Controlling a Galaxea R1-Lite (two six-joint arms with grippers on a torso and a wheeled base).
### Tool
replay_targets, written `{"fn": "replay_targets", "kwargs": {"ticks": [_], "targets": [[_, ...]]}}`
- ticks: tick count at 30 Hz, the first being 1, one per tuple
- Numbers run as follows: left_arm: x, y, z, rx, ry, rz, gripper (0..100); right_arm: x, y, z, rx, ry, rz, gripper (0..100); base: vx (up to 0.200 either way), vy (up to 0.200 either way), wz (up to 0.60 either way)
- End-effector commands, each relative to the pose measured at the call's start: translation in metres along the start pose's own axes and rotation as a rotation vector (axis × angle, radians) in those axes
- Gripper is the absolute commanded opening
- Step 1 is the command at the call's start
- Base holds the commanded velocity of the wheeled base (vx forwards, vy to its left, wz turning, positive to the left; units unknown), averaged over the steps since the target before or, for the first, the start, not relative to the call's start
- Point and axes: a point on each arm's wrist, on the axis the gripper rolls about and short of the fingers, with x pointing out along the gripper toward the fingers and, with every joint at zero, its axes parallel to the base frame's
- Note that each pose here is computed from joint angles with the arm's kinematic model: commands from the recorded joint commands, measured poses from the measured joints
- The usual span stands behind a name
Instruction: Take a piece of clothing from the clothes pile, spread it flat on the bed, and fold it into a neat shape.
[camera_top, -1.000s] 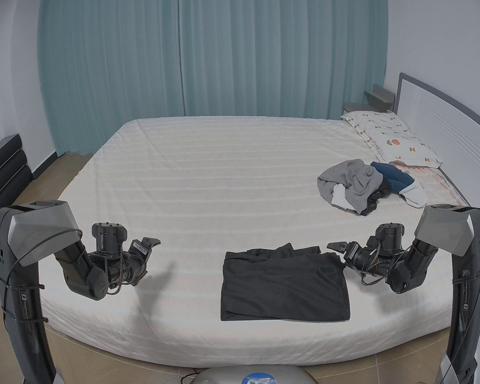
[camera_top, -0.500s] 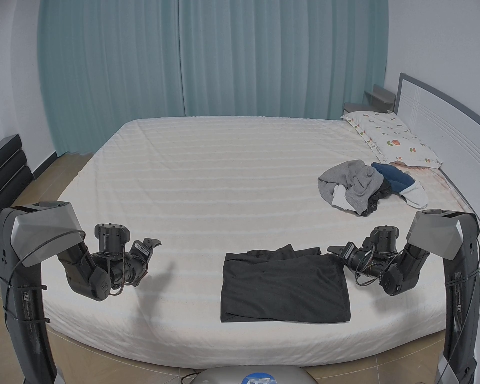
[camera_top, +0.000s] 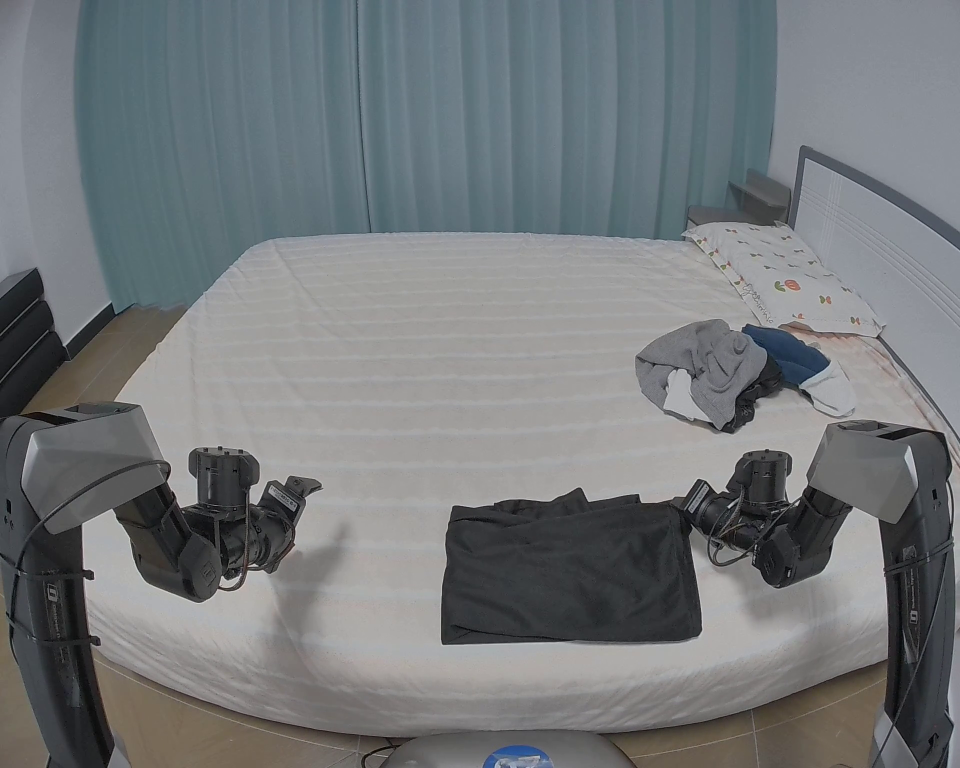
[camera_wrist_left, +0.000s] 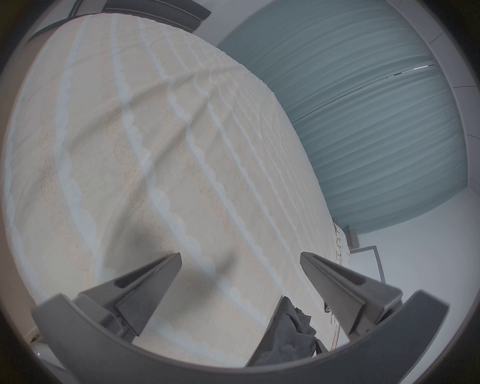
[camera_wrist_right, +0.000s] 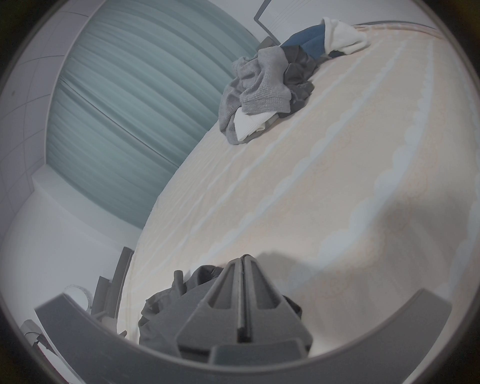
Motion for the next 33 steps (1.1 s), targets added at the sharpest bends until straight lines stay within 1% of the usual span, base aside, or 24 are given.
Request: {"fn": "replay_targets", "kwargs": {"ticks": [1,9,21,22,29,33], "targets": [[0.0001,0.0005,-0.0001,-0.001,0.001,0.001,100,-0.0019,-0.0041,0.0069,0.006,-0.028,-0.016,0,0.000,0.000,0.00],[0.0001,0.0005,-0.0001,-0.001,0.001,0.001,100,-0.0040,-0.0081,0.0126,0.014,-0.044,-0.029,0,0.000,0.000,0.00],[0.0001,0.0005,-0.0001,-0.001,0.001,0.001,100,-0.0023,-0.0107,0.0114,0.014,-0.040,-0.034,0,0.000,0.000,0.00],[0.0002,0.0001,0.0000,0.000,0.000,0.000,100,-0.0023,-0.0107,0.0114,0.014,-0.040,-0.034,100,0.000,0.000,0.00],[-0.0001,-0.0002,0.0002,-0.002,0.000,0.000,100,-0.0051,-0.0075,0.0137,0.024,-0.047,-0.019,100,0.000,0.000,0.00],[-0.0004,-0.0006,0.0004,-0.005,-0.001,-0.001,100,-0.0082,-0.0054,0.0159,0.053,-0.053,-0.017,100,0.000,0.000,0.00]]}}
